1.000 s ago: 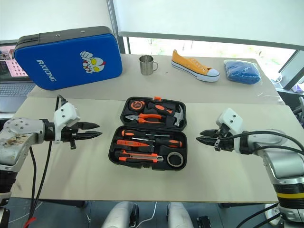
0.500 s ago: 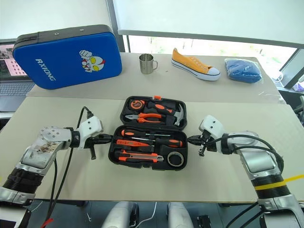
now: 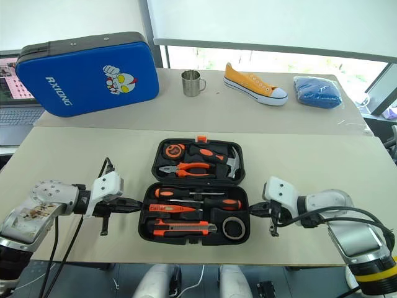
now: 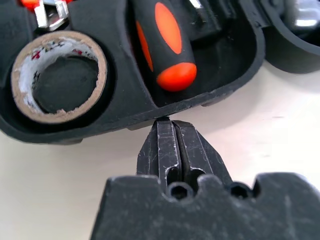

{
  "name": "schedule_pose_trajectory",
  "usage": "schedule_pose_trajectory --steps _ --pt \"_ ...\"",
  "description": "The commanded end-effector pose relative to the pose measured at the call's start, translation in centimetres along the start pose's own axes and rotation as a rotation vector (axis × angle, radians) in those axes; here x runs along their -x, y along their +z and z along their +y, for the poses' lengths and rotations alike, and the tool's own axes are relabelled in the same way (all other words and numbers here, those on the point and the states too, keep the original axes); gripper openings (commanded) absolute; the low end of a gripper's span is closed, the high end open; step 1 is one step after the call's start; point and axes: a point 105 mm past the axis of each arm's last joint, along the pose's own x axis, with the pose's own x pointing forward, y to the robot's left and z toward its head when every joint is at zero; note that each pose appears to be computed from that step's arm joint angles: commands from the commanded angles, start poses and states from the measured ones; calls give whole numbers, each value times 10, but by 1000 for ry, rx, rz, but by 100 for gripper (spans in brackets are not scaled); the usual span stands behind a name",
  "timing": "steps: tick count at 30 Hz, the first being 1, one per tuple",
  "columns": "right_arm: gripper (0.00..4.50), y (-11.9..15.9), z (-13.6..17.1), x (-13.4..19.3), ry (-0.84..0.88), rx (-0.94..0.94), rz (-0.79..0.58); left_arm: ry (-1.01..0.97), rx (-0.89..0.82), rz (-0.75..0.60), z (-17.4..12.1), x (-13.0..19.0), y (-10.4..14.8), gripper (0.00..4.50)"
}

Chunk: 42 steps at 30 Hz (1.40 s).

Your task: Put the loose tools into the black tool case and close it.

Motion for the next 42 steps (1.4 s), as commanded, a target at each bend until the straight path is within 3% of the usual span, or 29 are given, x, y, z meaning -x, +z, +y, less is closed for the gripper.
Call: schedule_pose_trajectory --steps 1,6,7,8,9,12,15,17,21,25,33,35,36,40,41,42 --pt "1 18 15 0 48 71 -62 -66 -69 -36 -18 -7 13 3" --pt "1 9 2 9 -46 50 -11 61 9 46 0 6 -4 3" --pt "0 8 -3 13 -73 35 -3 102 32 58 7 10 -7 27" --pt "46 7 -8 16 -93 19 3 132 64 67 12 15 -10 53" --pt "58 7 -12 22 -108 -1 4 173 125 68 20 23 -13 67" --pt "143 11 -21 36 -132 -42 -6 278 273 29 42 41 -13 180" --pt "242 24 -47 48 -198 -201 -94 347 511 -96 70 49 5 279" --pt "302 30 -57 48 -198 -300 -134 314 615 -131 74 44 16 311" --pt "302 37 -82 39 -224 -468 -185 272 732 -139 81 23 31 311" --pt "302 38 -98 25 -238 -559 -178 233 706 -96 82 3 38 311" --pt "302 36 -103 0 -205 -600 -145 244 703 -86 94 -14 37 311" --pt "312 35 -105 -3 -210 -608 -145 247 707 -87 96 -15 35 258" --pt "255 34 -105 -4 -209 -609 -142 247 706 -87 96 -16 35 239" --pt "133 35 -99 -7 -176 -600 -133 226 702 -102 95 -18 36 96" --pt "113 35 -97 -8 -170 -591 -128 221 697 -106 94 -19 38 79" --pt "69 35 -96 -8 -167 -585 -125 218 694 -109 94 -19 38 30"
